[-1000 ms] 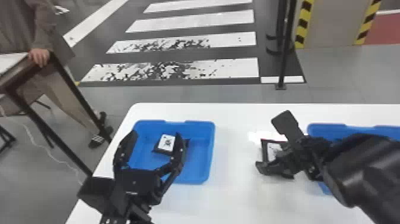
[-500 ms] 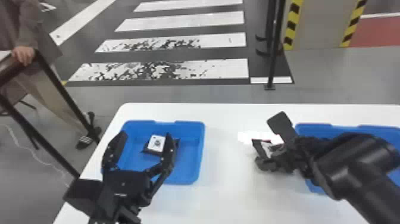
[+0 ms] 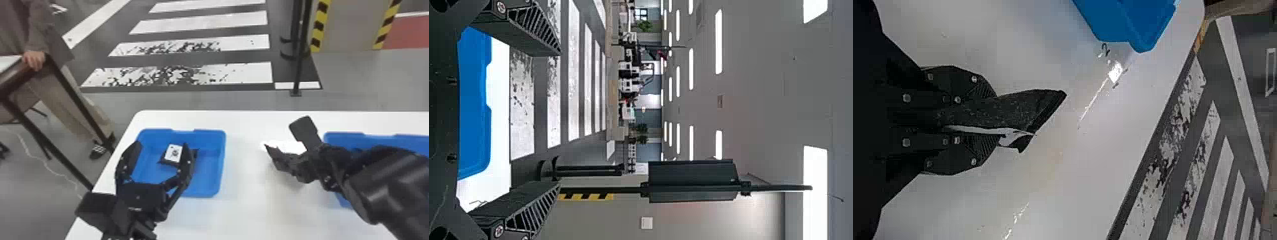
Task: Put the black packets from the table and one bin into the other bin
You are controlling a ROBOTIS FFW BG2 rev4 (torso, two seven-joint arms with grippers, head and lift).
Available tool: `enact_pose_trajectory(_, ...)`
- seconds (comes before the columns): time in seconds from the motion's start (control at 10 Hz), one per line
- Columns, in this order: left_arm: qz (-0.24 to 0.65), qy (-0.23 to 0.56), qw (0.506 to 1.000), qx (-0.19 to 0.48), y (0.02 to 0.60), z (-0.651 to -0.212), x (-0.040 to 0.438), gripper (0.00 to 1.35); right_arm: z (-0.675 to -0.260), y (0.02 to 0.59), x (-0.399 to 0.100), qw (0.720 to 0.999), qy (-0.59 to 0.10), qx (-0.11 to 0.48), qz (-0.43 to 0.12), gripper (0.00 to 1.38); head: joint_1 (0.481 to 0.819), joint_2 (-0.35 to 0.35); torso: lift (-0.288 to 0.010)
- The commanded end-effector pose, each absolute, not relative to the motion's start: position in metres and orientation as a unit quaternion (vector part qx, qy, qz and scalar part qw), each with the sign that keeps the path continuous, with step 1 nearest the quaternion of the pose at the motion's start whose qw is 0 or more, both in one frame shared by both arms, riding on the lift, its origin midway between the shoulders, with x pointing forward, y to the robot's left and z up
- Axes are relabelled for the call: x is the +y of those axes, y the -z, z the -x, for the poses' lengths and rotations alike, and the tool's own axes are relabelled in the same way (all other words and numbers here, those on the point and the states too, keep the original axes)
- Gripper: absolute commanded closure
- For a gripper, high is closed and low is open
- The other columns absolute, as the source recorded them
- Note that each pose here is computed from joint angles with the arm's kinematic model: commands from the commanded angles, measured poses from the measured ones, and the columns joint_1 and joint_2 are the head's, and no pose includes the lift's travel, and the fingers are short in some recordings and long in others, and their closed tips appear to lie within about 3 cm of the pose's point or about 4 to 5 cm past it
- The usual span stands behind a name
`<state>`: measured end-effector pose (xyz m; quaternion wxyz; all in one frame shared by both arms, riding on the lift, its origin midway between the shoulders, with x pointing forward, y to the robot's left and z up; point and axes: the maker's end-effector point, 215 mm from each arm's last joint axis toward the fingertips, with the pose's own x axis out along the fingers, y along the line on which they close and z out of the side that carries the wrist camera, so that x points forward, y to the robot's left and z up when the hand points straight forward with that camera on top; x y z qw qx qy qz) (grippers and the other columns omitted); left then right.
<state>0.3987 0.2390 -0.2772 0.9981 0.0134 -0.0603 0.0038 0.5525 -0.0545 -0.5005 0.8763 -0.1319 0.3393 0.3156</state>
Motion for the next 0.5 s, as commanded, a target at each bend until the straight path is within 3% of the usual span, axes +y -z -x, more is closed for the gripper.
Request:
enact_pose_trajectory(0.0,-0.014,-0.005,0.998,-0.062,0.276,-0.398,0.240,0.10,-0.569,0.460,-0.071,0.903,-0.291,0.289,0.127,1.13,0.695,0.211,-0.110)
enact_pose_trajectory(0.2,-0.014,-0.007,0.998,-0.065,0.275,-0.397,0.242,0.10,-0.578,0.400,-0.162,0.945,-0.194,0.235,0.119,1.13,0.695,0.178,-0.110)
enact_pose_trajectory(0.4,-0.017,-0.013,0.998,-0.066,0.274,-0.396,0.248,0.10,-0.548,0.389,-0.272,0.959,-0.087,0.245,0.109,1.13,0.695,0.086,-0.110)
